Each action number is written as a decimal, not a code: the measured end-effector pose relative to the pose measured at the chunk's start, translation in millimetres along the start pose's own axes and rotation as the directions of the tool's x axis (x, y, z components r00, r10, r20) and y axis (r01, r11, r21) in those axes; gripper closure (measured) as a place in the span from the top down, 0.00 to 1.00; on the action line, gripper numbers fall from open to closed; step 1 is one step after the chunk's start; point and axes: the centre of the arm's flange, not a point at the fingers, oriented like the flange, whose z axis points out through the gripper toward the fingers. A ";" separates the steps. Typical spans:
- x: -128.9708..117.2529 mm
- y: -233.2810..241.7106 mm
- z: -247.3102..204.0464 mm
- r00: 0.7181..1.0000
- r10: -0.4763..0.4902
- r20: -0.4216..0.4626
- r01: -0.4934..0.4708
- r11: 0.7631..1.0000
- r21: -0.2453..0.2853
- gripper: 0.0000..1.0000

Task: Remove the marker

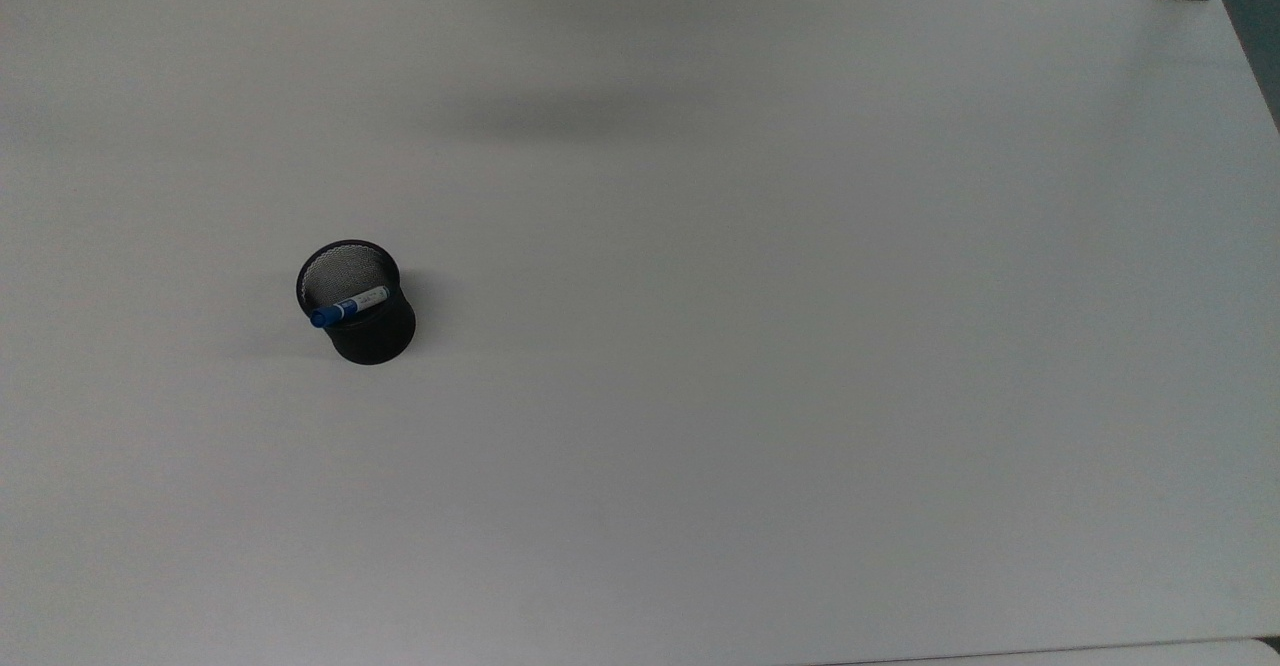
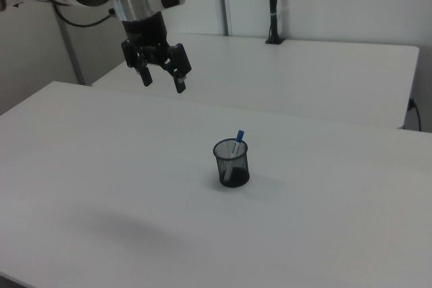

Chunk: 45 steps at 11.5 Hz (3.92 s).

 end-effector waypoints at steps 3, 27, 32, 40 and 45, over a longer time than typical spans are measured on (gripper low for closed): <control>2.5 23.6 11.7 0.987 -0.163 0.012 0.163 0.987 -0.006 1.00; 116.4 44.4 194.8 0.961 0.017 -0.276 -0.040 0.996 -0.078 0.17; 67.8 58.8 57.5 0.955 0.116 -0.271 -0.102 0.993 0.066 0.17; 33.6 -20.1 168.9 0.991 -0.065 0.114 0.048 0.989 0.142 0.17; 43.2 -60.3 265.9 0.984 -0.078 0.161 0.056 0.989 0.137 0.17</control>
